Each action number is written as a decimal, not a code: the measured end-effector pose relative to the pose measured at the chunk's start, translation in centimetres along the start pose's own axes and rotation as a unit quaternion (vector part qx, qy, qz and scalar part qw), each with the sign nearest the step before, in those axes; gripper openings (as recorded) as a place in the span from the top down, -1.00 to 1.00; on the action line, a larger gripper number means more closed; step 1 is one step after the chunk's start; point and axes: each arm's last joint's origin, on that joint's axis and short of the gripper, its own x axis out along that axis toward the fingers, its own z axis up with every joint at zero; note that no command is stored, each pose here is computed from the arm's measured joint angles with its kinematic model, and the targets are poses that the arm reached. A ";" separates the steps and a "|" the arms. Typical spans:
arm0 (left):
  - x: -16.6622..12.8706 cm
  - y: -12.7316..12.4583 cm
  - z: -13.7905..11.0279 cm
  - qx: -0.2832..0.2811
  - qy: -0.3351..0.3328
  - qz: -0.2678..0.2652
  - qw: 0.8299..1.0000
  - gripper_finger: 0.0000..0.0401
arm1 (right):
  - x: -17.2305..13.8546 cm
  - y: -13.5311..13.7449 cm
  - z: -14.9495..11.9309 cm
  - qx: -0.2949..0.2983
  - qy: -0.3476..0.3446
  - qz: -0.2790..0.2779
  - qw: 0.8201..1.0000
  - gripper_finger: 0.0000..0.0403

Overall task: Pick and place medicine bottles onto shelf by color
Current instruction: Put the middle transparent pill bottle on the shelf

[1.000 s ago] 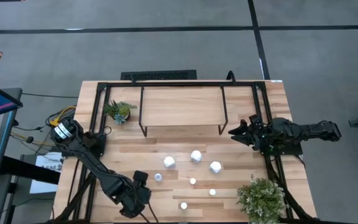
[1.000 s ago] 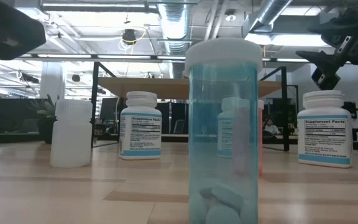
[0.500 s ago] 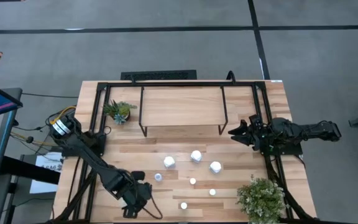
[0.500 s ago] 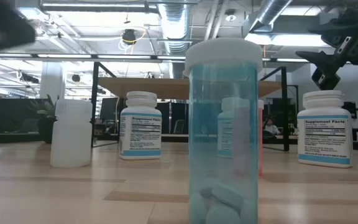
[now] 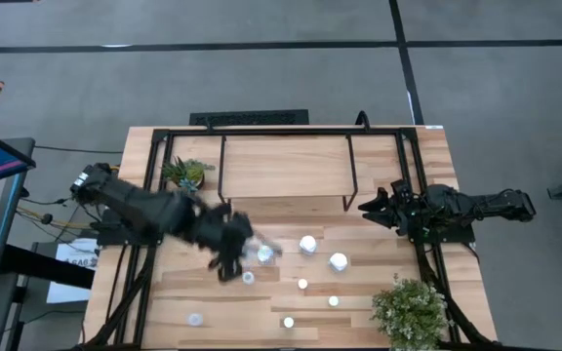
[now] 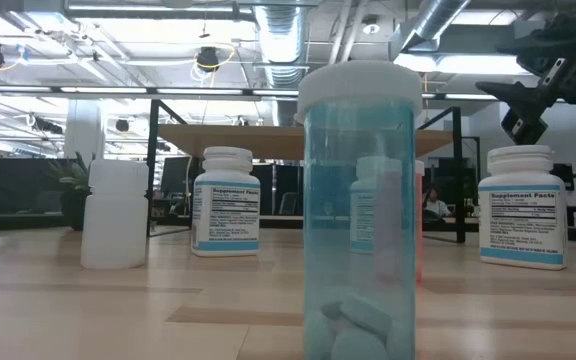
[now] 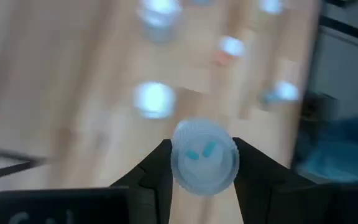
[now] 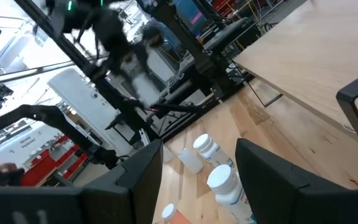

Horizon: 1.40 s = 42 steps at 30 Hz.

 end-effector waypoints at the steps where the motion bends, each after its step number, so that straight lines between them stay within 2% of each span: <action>1: -0.4 0.9 0.8 -0.010 -0.005 0.009 1.000 0.49 | 0.0 0.0 0.0 0.000 0.000 0.000 1.000 -0.12; 5: -1.3 5.2 3.2 -0.048 -0.004 0.054 0.997 0.49 | 0.0 0.0 0.0 0.000 -0.001 0.001 1.000 -0.12; 11: -1.6 12.0 5.7 -0.051 -0.001 0.093 0.994 0.49 | 0.0 0.0 0.0 0.001 -0.002 0.001 1.000 -0.12; 17: -2.2 18.4 6.6 -0.049 0.006 0.109 0.993 0.49 | 0.0 0.0 0.0 0.001 -0.002 0.000 1.000 -0.12; 22: -2.3 22.4 6.3 -0.062 0.019 0.097 0.993 0.49 | 0.0 0.0 0.0 0.001 -0.002 0.000 1.000 -0.12; 27: -0.8 24.1 5.4 -0.062 0.047 0.098 0.992 0.49 | 0.0 0.0 0.0 0.000 -0.003 0.000 1.000 -0.12; 31: -0.1 24.4 5.6 -0.042 0.038 0.103 0.993 0.49 | 0.0 0.0 0.0 0.000 -0.003 0.000 1.000 -0.12; 37: 1.3 24.7 5.9 -0.010 0.062 0.118 0.991 0.49 | 0.0 0.0 0.0 0.000 -0.003 0.000 1.000 -0.12; 42: 2.5 25.1 6.3 -0.005 0.073 0.114 0.991 0.49 | 0.0 0.0 0.0 0.000 -0.003 0.000 1.000 -0.12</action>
